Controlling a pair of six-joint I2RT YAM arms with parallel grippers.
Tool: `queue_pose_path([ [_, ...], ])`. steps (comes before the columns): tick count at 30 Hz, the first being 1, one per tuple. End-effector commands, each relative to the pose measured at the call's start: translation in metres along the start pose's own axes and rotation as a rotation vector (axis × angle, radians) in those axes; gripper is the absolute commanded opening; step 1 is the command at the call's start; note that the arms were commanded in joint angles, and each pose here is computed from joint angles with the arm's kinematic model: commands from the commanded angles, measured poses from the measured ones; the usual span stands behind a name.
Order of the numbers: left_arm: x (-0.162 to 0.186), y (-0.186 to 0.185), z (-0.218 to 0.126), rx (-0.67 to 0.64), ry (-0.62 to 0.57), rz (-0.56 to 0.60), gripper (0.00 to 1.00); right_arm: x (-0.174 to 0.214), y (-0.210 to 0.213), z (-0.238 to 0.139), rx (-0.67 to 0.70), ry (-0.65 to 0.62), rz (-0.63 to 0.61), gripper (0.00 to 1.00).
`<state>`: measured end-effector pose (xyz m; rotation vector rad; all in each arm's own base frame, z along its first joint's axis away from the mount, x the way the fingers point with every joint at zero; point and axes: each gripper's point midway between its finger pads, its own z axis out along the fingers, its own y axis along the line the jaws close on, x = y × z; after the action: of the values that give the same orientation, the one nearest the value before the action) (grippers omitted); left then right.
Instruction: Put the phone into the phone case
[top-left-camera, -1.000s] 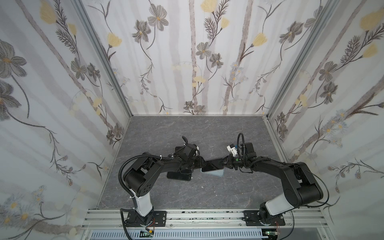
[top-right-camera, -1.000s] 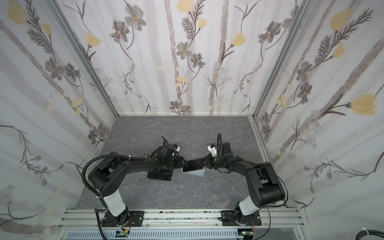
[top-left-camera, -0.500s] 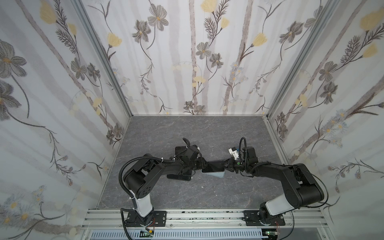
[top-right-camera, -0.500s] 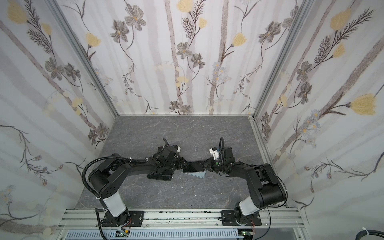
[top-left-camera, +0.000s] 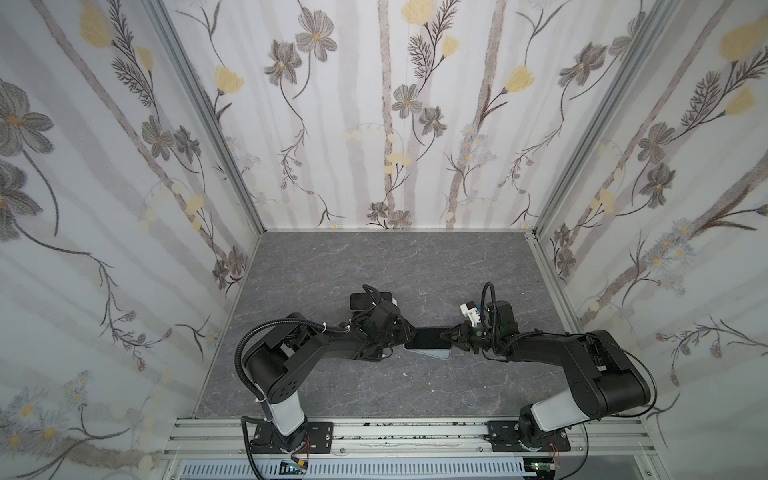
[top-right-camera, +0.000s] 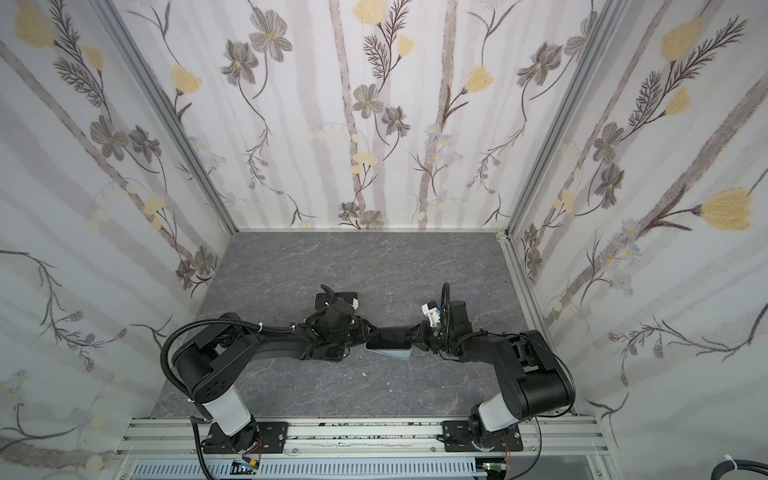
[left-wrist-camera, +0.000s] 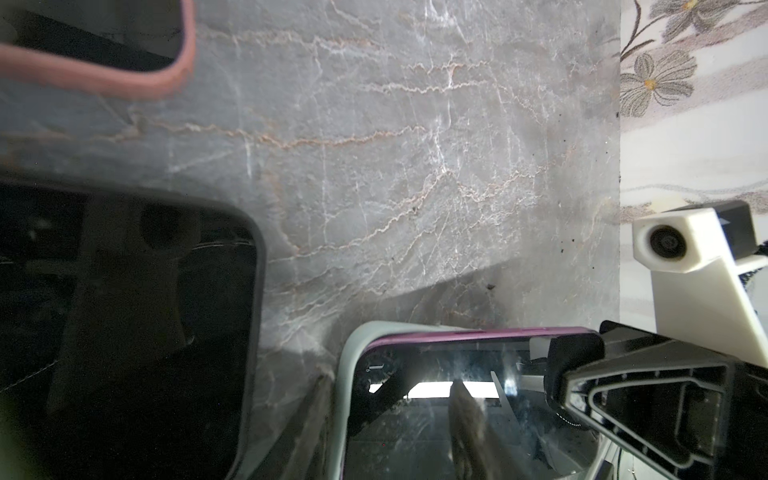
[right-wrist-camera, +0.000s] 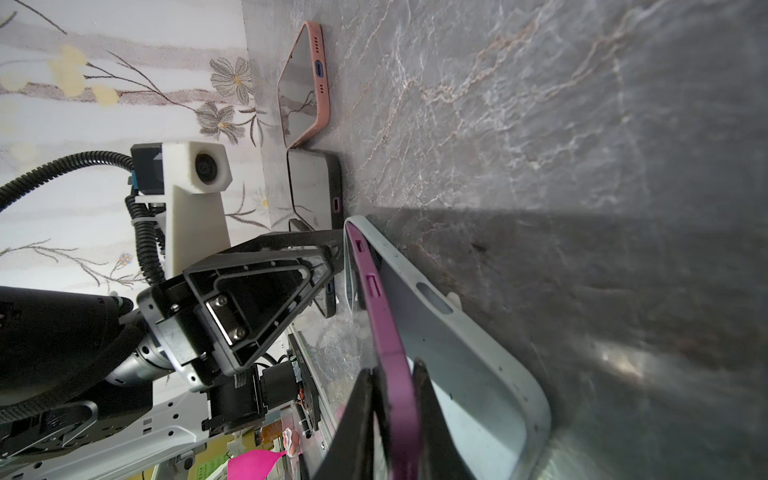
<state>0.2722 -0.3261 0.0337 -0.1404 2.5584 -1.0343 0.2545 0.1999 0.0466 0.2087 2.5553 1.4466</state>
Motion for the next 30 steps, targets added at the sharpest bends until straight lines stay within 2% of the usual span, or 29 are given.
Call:
queue_pose_path([
  [1, 0.036, -0.022, -0.005, 0.109, 0.171, -0.047, 0.43, 0.001, -0.036, -0.004, 0.193, -0.035, 0.057, 0.12],
  [8, 0.045, -0.025, -0.011, 0.147, 0.166, -0.092, 0.42, 0.008, -0.038, -0.008, 0.177, -0.061, 0.083, 0.06],
  [15, 0.048, -0.021, -0.009, 0.137, 0.172, -0.092, 0.42, 0.021, -0.054, -0.005, 0.216, -0.012, 0.098, 0.12],
  [24, 0.05, 0.001, -0.011, 0.049, 0.147, -0.073, 0.42, 0.005, -0.054, -0.021, 0.365, -0.053, 0.014, 0.36],
  [30, 0.048, 0.005, -0.015, 0.033, 0.132, -0.062, 0.42, -0.004, -0.031, -0.035, 0.394, -0.085, -0.037, 0.46],
])
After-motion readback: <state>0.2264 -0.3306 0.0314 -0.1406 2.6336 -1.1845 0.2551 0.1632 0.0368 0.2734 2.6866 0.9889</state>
